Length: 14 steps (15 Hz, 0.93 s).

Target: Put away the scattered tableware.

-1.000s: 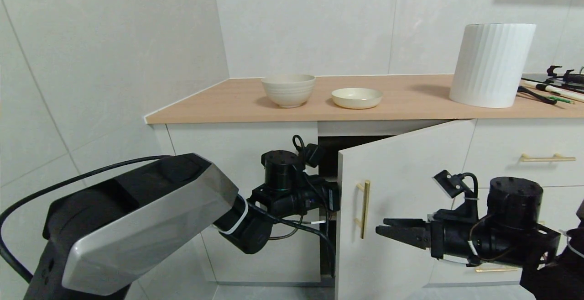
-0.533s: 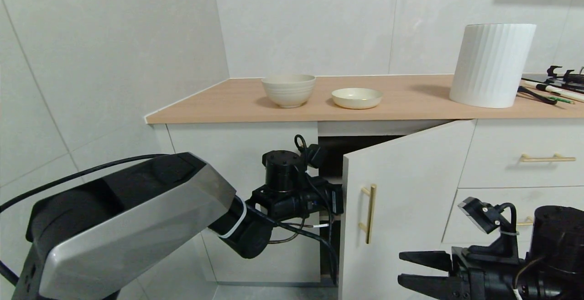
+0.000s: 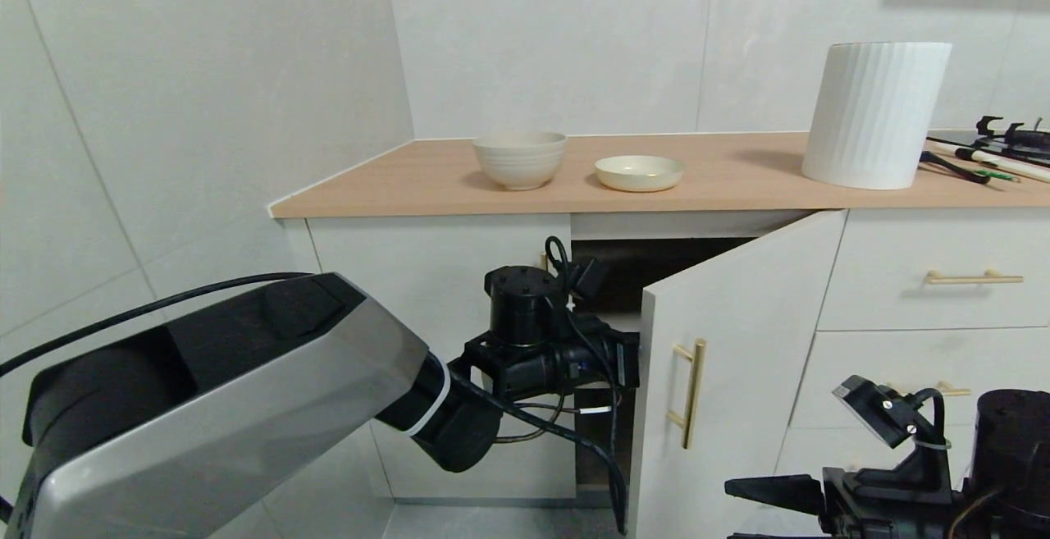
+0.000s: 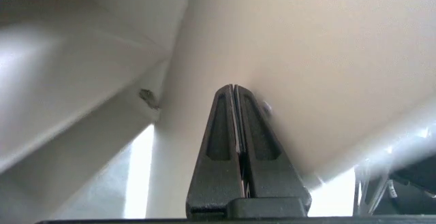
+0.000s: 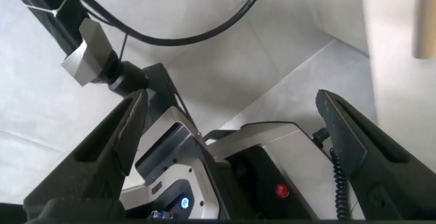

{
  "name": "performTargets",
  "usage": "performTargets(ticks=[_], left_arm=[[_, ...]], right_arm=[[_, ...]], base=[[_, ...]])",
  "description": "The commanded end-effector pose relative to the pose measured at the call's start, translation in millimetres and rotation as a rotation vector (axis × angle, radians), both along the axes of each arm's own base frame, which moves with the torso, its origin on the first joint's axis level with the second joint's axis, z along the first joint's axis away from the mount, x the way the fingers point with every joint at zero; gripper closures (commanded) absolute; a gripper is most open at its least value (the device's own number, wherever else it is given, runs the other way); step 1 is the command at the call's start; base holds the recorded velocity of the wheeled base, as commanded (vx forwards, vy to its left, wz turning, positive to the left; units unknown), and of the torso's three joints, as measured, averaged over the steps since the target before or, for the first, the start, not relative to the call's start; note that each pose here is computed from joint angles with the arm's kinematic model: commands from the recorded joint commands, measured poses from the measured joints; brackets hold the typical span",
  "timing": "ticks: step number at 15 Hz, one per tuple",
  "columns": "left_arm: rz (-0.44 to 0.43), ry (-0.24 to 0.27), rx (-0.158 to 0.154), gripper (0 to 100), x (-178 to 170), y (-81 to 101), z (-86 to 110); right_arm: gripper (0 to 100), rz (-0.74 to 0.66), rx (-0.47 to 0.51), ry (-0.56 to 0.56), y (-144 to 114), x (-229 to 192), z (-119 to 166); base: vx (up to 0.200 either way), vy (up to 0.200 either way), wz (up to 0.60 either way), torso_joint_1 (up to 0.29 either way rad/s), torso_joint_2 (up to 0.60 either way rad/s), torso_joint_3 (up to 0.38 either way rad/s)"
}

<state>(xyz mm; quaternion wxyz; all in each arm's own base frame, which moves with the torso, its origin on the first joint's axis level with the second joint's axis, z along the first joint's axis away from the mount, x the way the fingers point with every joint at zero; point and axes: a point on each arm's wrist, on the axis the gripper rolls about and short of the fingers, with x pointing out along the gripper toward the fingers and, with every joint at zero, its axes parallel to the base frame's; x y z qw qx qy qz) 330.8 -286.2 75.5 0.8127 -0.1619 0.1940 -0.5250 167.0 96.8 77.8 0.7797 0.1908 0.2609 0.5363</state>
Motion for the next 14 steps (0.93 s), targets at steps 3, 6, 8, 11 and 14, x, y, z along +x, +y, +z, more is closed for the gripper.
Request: performTargets(ticks=[3, 6, 8, 11, 14], left_arm=[[-0.006, -0.007, -0.007, 100, 4.3, -5.3, 4.8], [-0.006, 0.002, -0.002, 100, 10.2, -11.0, 0.1], [-0.01, 0.013, 0.008, 100, 14.4, -17.2, -0.3], [-0.02, 0.042, 0.026, 100, 22.1, -31.3, 8.6], [-0.022, 0.073, 0.004, 100, 26.5, -41.9, 16.4]], right_arm=[[0, 0.004, 0.0, -0.001, 0.5, -0.2, -0.1], [0, 0.003, -0.001, -0.001, 0.5, -0.2, -0.1], [0, 0.003, -0.001, 0.0, 0.5, -0.2, -0.3], [0, 0.01, -0.001, 0.0, 1.7, -1.0, -0.3], [0, 0.01, -0.001, 0.0, 1.7, -1.0, -0.3]], base=[[-0.067, 0.0, 0.0, -0.002, 0.0, 0.002], [0.0, 0.0, 0.0, 0.0, 0.0, 0.0], [0.0, 0.0, 0.0, 0.0, 0.0, 0.0], [0.0, 0.0, 0.0, 0.0, 0.0, 0.0], [-0.067, 0.0, 0.0, 0.001, 0.0, 0.001]])
